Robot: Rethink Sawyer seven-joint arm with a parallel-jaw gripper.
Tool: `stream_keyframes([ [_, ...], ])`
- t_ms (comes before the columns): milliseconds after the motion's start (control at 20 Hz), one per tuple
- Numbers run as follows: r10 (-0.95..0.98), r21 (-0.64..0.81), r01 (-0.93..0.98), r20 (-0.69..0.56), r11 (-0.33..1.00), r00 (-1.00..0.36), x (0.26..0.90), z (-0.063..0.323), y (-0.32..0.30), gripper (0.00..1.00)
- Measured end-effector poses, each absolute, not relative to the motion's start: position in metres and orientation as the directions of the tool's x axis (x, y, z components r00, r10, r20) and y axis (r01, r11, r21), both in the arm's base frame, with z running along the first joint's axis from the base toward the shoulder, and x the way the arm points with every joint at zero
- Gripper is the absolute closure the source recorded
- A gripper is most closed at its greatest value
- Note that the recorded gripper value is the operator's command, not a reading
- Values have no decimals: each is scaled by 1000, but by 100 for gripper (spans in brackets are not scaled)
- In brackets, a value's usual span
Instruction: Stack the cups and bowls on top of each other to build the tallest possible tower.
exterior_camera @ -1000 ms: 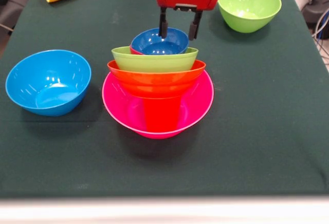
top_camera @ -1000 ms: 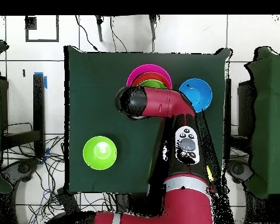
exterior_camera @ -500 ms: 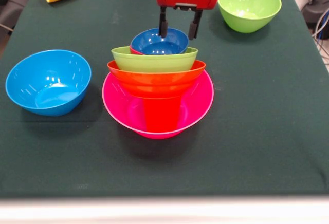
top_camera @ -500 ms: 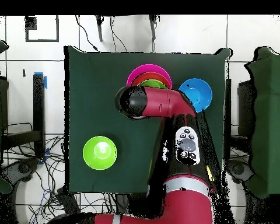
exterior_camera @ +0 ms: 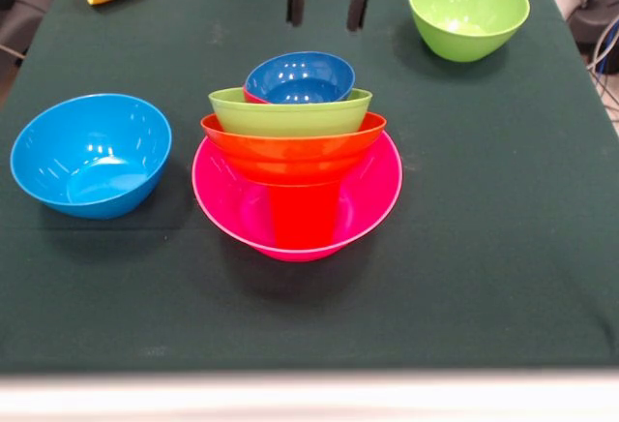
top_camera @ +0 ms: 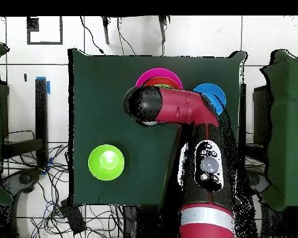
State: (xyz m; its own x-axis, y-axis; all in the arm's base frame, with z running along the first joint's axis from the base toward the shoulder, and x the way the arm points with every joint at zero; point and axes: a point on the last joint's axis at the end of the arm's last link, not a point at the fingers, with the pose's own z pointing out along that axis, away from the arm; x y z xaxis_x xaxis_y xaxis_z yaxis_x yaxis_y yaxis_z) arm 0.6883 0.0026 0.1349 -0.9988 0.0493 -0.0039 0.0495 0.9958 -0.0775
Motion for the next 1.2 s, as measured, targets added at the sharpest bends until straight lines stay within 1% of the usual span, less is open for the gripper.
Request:
stream_keyframes([
  [300,68,-76,67,10,995,-998,688,158,-7,0],
  [550,77,-76,77,-1,994,-997,690,165,-14,0],
  [850,89,-62,89,-4,994,-996,691,169,-12,0],
  [1200,109,-23,108,38,994,-993,675,163,3,0],
])
